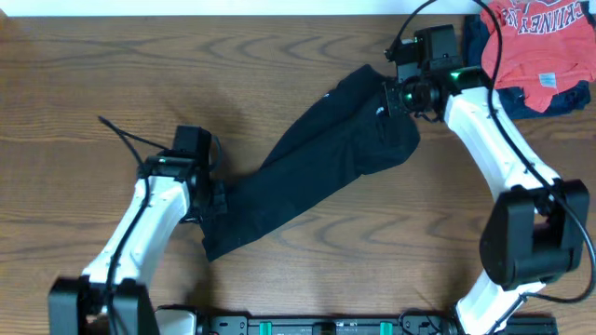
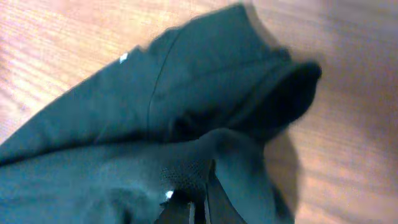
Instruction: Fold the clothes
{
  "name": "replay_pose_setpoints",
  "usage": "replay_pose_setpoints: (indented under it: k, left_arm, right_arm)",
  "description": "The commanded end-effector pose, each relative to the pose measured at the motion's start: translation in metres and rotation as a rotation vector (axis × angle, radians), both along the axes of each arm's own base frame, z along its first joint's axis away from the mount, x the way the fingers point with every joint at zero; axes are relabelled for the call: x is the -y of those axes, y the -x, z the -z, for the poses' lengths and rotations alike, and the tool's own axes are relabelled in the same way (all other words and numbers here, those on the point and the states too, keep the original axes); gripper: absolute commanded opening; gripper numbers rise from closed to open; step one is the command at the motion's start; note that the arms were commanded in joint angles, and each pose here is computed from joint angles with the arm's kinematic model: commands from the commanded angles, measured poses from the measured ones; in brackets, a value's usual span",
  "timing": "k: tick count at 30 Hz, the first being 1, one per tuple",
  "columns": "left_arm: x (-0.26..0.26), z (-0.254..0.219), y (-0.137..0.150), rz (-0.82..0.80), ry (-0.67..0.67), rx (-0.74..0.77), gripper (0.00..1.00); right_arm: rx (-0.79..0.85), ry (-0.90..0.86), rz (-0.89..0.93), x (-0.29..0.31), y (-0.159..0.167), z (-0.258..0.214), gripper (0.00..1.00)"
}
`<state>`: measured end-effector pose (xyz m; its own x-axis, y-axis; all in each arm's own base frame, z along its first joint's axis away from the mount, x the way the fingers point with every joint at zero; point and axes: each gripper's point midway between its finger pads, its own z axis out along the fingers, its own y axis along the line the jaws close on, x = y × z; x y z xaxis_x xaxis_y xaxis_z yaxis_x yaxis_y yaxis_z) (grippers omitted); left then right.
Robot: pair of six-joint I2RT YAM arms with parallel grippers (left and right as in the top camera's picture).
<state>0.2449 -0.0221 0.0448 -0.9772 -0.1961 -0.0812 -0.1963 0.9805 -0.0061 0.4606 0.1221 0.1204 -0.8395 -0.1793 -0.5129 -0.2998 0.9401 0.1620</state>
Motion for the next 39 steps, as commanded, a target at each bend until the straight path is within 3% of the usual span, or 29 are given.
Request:
replay_pose_setpoints:
  k: [1, 18, 19, 21, 22, 23, 25, 26, 32, 39]
  left_arm:
    - [-0.008, 0.023, 0.007, -0.035, -0.042, -0.050, 0.06]
    - [-0.010, 0.039, 0.002, -0.062, -0.056, -0.058, 0.06]
    - [-0.010, 0.039, 0.003, -0.061, -0.056, -0.059, 0.14]
    - [-0.010, 0.039, 0.004, -0.061, -0.057, -0.066, 0.41]
    - [-0.010, 0.039, 0.006, -0.061, -0.058, -0.071, 0.59]
    - [-0.010, 0.039, 0.008, -0.061, -0.059, -0.080, 0.74]
    - [-0.011, 0.037, 0.013, -0.060, -0.062, -0.103, 0.79]
    - [-0.011, 0.034, 0.015, -0.061, -0.063, -0.109, 0.83]
    - [-0.021, -0.006, 0.006, -0.116, -0.040, -0.018, 0.94]
    - [-0.007, -0.052, 0.016, -0.124, 0.131, 0.093, 1.00]
  right_arm:
    - [0.041, -0.004, -0.041, -0.008, -0.013, 0.002, 0.01]
    - [0.214, -0.018, -0.100, -0.032, -0.050, -0.004, 0.01]
    - [0.213, -0.018, -0.102, -0.034, -0.050, -0.002, 0.02]
    - [0.210, -0.018, -0.104, -0.035, -0.050, 0.000, 0.10]
    - [0.211, -0.018, -0.104, -0.035, -0.050, 0.000, 0.24]
    - [0.212, -0.018, -0.104, -0.035, -0.051, 0.000, 0.45]
    - [0.219, -0.020, -0.103, -0.035, -0.052, -0.002, 0.91]
    - [0.222, -0.020, -0.103, -0.035, -0.052, -0.003, 0.99]
    - [0.195, -0.016, -0.098, -0.031, -0.046, -0.023, 0.99]
    - [0.076, 0.005, -0.101, -0.025, -0.020, -0.060, 0.99]
